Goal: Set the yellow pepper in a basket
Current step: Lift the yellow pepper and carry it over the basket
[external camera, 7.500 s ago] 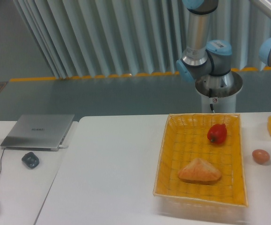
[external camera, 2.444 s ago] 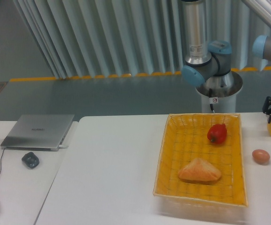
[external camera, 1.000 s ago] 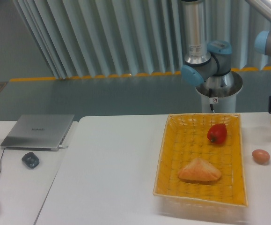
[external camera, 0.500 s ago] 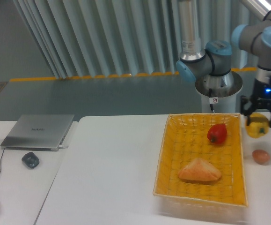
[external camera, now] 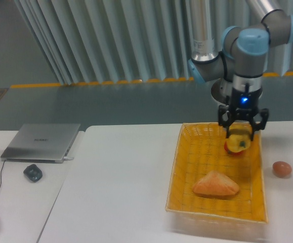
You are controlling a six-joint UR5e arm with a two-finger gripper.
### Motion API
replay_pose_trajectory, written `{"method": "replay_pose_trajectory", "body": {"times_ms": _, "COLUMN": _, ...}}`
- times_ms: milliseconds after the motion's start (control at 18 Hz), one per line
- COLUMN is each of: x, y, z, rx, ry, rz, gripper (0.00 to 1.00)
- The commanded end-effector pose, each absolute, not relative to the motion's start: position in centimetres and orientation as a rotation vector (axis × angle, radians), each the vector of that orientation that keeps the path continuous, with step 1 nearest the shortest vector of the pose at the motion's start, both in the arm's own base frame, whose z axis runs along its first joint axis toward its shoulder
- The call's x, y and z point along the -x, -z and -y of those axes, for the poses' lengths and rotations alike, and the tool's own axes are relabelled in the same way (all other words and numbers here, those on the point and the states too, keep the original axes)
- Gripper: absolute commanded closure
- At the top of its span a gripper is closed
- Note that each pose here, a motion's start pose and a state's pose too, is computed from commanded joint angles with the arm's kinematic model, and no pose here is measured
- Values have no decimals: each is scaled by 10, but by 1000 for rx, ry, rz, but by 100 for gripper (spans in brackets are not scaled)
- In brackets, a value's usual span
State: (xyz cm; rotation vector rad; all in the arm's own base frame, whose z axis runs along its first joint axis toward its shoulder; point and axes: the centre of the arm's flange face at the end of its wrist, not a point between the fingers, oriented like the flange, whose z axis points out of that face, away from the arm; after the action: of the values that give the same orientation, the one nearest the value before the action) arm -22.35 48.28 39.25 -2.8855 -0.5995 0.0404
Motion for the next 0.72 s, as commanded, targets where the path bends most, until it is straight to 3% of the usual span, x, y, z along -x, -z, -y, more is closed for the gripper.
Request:
{"method": "replay_pose_trajectory", "body": {"times_ms": 444, "x": 118, "y": -381, "z": -538, "rx": 2929, "ry": -52, "rz": 334, "gripper": 42}}
{"method": "replay_pose_trajectory", "body": {"times_ms": 556, "x": 116, "y": -372, "z": -543, "rx": 2946, "ry": -79, "rz": 328, "gripper": 32}}
{"method": "replay_pose_trajectory", "body": {"times_ms": 722, "x": 112, "y": -363, "z": -548, "rx": 2964, "ry": -101, "rz": 309, "gripper": 24}}
